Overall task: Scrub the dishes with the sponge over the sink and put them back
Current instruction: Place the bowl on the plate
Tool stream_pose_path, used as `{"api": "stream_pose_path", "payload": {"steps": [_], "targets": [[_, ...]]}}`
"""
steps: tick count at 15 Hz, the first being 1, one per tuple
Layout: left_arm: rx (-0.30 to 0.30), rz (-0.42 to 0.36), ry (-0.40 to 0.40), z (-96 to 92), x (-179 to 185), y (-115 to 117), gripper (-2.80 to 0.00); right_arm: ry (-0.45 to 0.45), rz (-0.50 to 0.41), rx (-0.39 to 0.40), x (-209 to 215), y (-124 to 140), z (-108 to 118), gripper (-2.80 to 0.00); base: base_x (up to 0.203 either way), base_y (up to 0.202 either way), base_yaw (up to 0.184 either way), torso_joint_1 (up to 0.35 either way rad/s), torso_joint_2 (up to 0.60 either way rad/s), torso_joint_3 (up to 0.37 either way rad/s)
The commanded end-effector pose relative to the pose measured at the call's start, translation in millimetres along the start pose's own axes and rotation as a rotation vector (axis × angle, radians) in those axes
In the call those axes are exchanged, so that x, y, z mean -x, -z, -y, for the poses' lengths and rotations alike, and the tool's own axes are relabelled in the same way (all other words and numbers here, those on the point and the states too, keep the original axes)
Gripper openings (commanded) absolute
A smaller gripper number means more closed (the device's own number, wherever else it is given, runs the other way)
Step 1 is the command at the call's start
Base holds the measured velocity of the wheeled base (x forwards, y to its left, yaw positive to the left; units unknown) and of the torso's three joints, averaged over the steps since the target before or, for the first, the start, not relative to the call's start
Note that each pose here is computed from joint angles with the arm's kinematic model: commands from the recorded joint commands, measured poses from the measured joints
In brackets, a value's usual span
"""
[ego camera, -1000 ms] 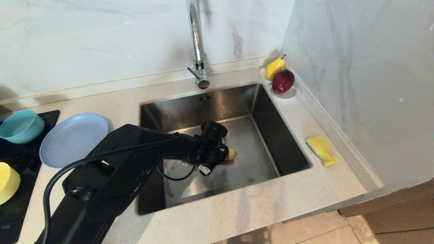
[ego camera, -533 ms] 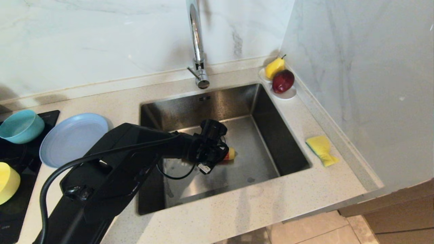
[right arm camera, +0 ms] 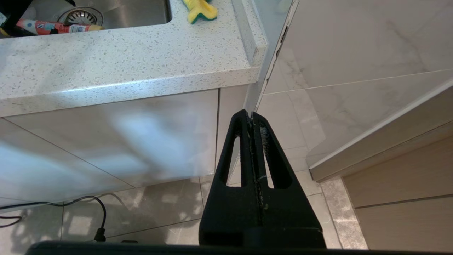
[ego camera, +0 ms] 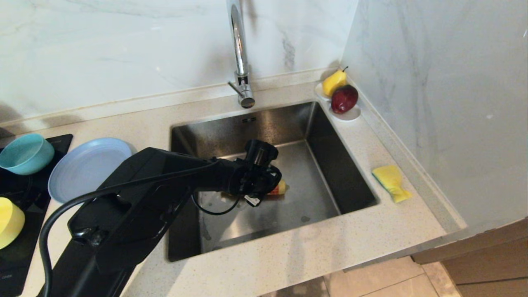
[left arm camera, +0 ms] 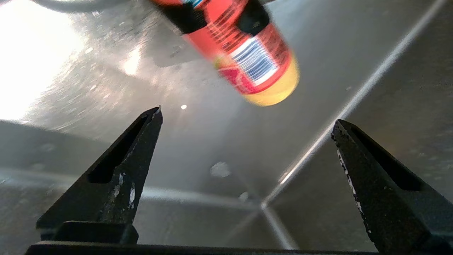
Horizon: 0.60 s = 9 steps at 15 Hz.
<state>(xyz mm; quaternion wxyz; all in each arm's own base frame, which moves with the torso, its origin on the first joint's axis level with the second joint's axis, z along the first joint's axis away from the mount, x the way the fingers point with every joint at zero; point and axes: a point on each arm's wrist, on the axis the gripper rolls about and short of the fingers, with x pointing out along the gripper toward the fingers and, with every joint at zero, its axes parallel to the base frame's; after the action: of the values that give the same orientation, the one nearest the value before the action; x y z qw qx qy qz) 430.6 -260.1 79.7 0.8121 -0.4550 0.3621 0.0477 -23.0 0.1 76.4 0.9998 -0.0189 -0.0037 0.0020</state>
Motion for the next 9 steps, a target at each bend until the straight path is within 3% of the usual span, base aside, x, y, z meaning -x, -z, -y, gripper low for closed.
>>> {"api": "stream_pose_path", "payload": {"steps": [1, 9], "targets": [[0.014, 0.008, 0.019, 2.3, 0.3, -0.9, 0.0, 0.0, -0.001, 0.0, -0.1, 0.0, 0.0, -2.8, 0.0, 0.0, 0.0, 0.0, 0.0, 0.0], [0.03, 0.034, 0.105, 8.5, -3.7, -2.8, 0.0, 0.0, -0.001, 0.0, -0.1, 0.0, 0.0, -2.8, 0.0, 0.0, 0.0, 0.0, 0.0, 0.0]]}}
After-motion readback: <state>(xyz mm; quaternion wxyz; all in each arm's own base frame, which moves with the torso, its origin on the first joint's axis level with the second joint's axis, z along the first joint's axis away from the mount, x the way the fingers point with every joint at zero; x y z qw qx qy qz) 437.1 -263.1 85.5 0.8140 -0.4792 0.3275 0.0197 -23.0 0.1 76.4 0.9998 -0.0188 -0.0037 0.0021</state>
